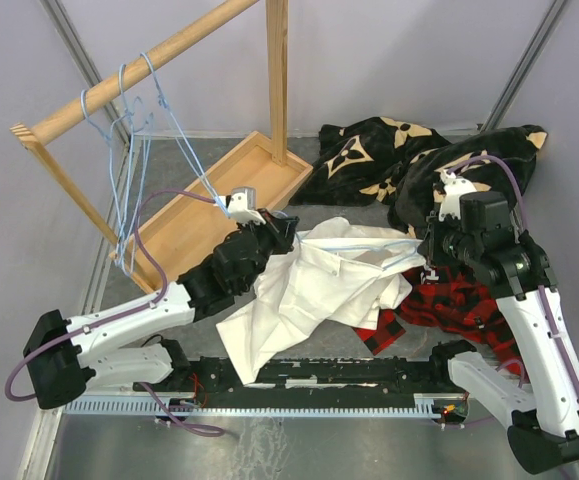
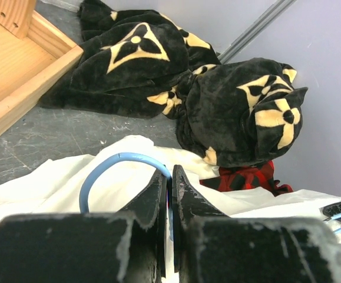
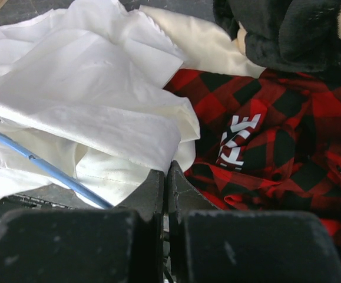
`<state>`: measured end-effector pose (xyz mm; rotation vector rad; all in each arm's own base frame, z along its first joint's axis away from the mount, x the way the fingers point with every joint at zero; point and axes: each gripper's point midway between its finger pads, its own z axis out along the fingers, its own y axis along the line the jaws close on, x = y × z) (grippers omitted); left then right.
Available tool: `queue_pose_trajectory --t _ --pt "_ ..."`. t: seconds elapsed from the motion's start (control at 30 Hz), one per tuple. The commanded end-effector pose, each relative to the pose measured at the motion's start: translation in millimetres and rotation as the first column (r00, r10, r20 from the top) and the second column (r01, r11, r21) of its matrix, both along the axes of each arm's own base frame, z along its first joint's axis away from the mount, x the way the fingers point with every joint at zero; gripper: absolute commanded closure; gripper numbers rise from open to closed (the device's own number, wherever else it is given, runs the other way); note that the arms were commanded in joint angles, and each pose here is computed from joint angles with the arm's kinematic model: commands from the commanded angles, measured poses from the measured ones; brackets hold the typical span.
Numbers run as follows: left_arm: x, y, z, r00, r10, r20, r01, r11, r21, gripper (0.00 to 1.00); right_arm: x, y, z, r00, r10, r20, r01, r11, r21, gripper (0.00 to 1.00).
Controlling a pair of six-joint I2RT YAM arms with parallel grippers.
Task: Place the shirt on the hanger
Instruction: Hang the shirt on the hanger.
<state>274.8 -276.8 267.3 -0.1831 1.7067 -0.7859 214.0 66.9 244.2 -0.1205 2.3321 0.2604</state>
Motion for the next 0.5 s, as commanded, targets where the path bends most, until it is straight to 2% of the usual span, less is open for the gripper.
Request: queue_pose_trajectory --t 0.0,0.27,0.47 --pt "5.0 40.2 -3.4 0.982 0.179 0.061 -0.186 0.973 0.133 0.97 -10.8 -10.1 8.7 0.999 0.010 -0.049 -0.012 0.998 -0.059 1.00" --pt "-19.5 34.5 3.2 0.959 0.250 0.136 -0.278 0.923 0.266 0.97 -17.3 -14.2 32.7 0.998 -0.004 -0.057 0.000 0.998 -0.069 1.00" --pt "-36.7 21.0 12.4 0.950 0.258 0.176 -0.303 0.900 0.313 0.97 -10.6 -18.8 42.1 0.997 -0.042 -0.063 0.036 0.995 -0.089 1.00"
